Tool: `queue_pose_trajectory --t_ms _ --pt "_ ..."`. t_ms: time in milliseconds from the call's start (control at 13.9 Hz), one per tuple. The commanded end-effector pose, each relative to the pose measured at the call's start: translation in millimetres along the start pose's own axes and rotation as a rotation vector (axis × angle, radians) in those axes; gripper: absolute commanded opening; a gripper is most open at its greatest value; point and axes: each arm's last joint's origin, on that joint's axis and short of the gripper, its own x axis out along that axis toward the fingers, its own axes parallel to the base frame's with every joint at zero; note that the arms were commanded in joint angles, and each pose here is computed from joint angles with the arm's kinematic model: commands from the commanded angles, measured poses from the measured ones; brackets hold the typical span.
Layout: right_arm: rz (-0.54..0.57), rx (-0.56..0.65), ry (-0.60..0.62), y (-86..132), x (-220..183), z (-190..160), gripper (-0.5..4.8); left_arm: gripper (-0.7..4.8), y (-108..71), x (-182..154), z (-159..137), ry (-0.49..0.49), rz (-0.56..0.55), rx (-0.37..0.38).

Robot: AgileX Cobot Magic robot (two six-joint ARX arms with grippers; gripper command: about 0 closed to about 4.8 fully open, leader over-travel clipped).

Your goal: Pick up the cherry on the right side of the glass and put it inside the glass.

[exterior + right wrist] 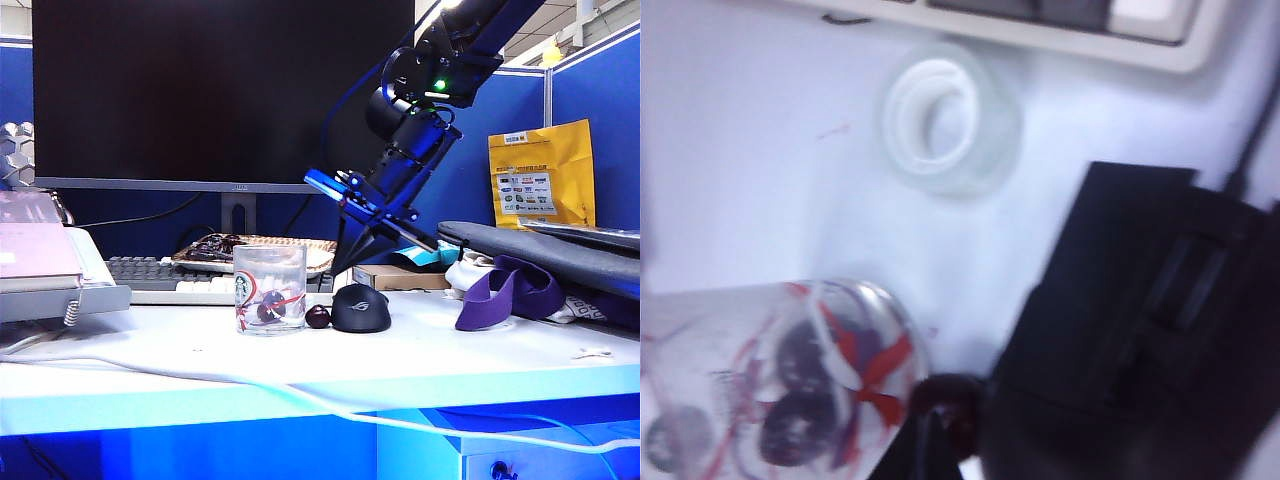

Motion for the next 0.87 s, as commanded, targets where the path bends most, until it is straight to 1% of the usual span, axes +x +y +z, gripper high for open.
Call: queue_pose_trajectory --t_ms 72,144,216,433,649,722,794,866 --pt "-0.008 0.003 0.006 1.3 -3.5 0.0 -0.05 -0.05 0.0 -0.1 -1.1 0.009 -0.003 0.004" --pt "0.027 0.004 0.022 2.3 -3.5 -0.7 -0.05 -0.05 0.0 -0.1 -1.1 0.009 -0.003 0.004" --pt "0.033 0.005 0.025 2.4 -3.5 -0.8 -0.05 -0.05 0.0 -0.1 -1.1 0.009 -0.003 0.004" --pt "0.010 0.014 0.052 0.4 -2.3 -3.9 -0.05 -0.05 0.0 -0.1 -1.1 0.009 -0.003 0.004" --pt "-0.065 0.014 0.122 -8.0 6.6 -12.3 -0.05 -0.05 0.0 -0.1 -1.1 0.009 -0.003 0.004" --pt "-0.105 -0.001 0.133 -10.4 8.1 -14.1 -0.05 -0.05 0.0 -0.1 -1.1 0.009 -0.003 0.004" --pt "-0.196 -0.008 0.119 -13.2 7.4 -14.4 -0.05 -0.05 0.0 -0.1 -1.1 0.009 -0.003 0.004" --pt "-0.225 -0.009 0.107 -14.3 6.1 -13.0 -0.05 -0.05 0.0 -0.1 -1.1 0.009 -0.003 0.004"
